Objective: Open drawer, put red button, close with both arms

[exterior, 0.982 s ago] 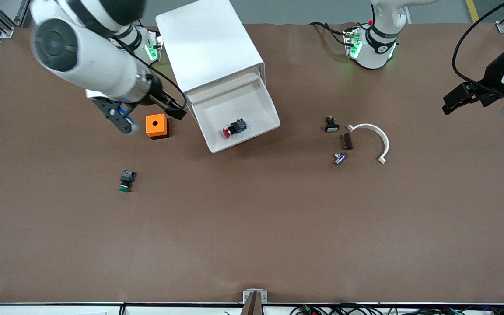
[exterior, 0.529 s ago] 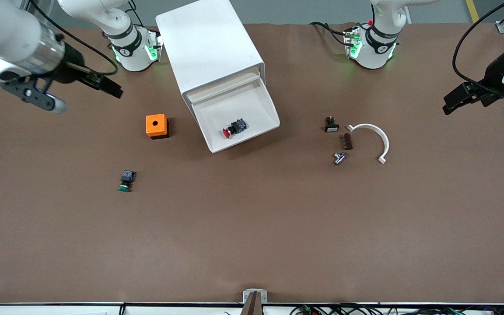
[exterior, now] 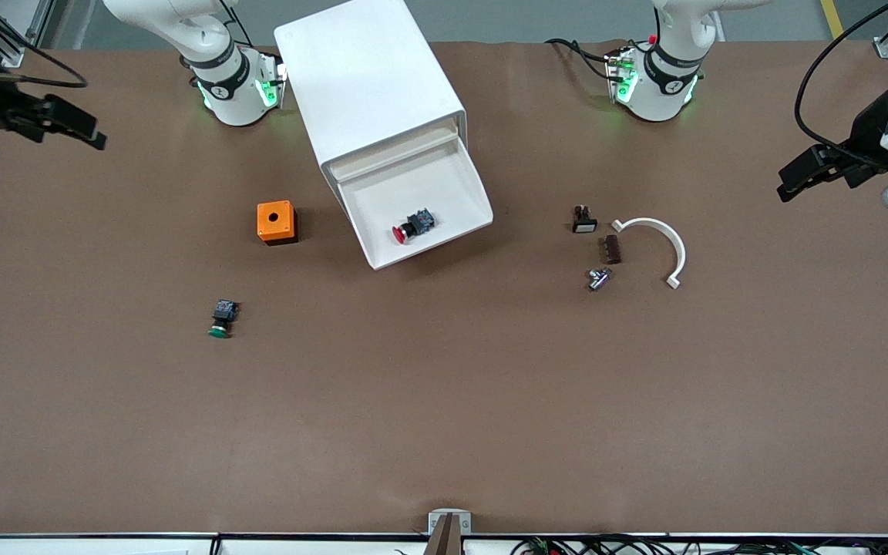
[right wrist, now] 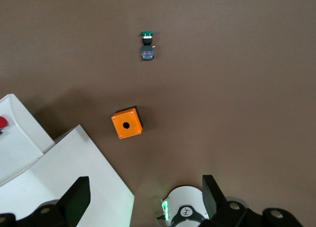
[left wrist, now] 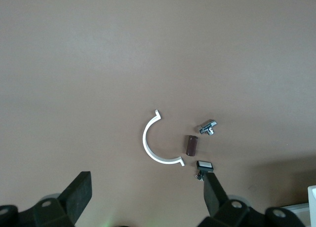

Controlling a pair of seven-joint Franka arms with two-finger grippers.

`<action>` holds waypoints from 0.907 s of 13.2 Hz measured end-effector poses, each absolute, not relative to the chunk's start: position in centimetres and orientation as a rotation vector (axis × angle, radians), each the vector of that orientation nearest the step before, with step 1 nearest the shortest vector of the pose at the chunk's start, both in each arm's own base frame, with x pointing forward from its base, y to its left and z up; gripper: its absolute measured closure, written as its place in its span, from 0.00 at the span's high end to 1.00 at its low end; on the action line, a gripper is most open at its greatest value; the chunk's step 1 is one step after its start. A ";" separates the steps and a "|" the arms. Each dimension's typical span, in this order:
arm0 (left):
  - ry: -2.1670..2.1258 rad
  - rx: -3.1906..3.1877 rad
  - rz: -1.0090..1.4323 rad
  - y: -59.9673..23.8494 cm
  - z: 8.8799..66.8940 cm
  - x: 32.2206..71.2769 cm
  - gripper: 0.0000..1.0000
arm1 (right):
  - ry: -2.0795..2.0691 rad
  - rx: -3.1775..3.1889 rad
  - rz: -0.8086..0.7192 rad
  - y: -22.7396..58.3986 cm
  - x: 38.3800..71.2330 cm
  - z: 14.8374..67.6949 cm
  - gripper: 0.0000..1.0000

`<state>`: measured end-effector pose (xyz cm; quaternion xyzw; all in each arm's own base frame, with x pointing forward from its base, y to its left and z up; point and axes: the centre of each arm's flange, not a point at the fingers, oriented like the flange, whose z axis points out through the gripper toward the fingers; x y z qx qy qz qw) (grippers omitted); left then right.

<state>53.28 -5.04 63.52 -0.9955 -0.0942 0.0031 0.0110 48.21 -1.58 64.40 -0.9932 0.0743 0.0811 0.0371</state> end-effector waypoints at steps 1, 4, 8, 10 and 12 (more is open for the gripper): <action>-0.282 -3.106 0.009 -5.6 63.5 53.2 1.00 | 0.225 -3.045 0.244 -2.8 48.2 64.2 1.00; -0.274 -3.107 0.010 -6.2 63.5 53.2 1.00 | 0.198 -3.049 0.232 -2.4 48.3 64.3 1.00; -0.277 -3.106 0.012 -6.1 63.5 53.2 1.00 | 0.170 -3.090 0.233 0.2 48.4 64.2 1.00; -0.278 -3.106 0.012 -6.1 63.5 53.2 1.00 | 0.184 -3.113 0.235 1.8 48.4 64.2 1.00; -0.280 -3.106 0.012 -6.0 63.5 53.2 1.00 | 0.188 -3.118 0.236 2.0 48.4 64.2 1.00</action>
